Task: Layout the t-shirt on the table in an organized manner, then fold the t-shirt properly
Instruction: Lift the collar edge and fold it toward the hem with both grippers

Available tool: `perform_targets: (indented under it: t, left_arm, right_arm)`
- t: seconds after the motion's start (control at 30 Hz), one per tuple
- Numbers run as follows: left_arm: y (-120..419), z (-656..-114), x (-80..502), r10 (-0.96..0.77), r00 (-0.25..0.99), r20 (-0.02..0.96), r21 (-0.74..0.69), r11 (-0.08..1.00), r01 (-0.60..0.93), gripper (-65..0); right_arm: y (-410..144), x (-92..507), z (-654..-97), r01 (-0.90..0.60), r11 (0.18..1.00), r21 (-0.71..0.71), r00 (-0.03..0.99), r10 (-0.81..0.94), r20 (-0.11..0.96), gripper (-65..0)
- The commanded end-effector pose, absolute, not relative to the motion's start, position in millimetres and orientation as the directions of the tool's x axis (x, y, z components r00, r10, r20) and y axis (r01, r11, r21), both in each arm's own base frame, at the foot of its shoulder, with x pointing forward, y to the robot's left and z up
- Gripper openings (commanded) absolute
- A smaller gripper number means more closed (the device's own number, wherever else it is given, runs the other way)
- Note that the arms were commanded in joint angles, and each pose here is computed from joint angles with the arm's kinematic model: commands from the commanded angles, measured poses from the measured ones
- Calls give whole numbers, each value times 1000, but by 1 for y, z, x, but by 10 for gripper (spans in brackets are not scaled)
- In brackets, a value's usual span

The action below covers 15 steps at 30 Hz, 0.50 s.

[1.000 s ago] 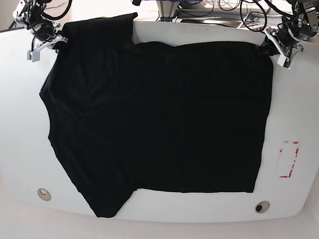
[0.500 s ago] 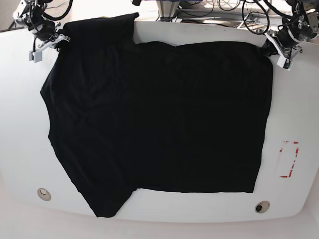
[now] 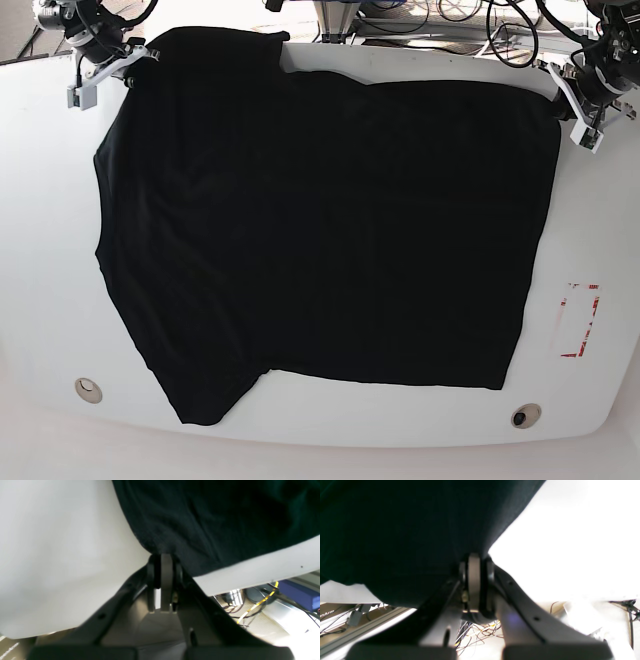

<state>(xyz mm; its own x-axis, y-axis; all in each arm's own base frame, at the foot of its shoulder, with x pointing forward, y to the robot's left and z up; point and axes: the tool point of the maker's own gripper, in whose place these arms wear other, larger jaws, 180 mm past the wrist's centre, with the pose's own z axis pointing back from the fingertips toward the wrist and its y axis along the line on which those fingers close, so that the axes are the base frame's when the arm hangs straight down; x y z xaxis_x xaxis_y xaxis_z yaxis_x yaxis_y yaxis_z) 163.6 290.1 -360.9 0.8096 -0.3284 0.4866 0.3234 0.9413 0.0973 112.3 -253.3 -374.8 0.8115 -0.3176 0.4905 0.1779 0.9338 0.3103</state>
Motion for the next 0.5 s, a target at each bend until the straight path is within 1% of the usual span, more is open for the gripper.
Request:
perform_targets:
  t: [0.0, 0.2, 0.47]
  left_arm:
    - [294, -339, 187, -363, 763, 535, 151, 929, 337, -650]
    - [310, -311, 220, -371, 719, 588, 221, 929, 298, -650]
    - [311, -278, 263, -368, 632, 682, 262, 930, 259, -650]
  right_arm:
    - [-257, 128, -358, 142, 945, 293, 789, -287, 544, -650]
    - [-273, 149, -343, 109, 961, 253, 776, -242, 583, -650]
    - [-285, 179, -326, 72, 974, 215, 750, -195, 632, -650]
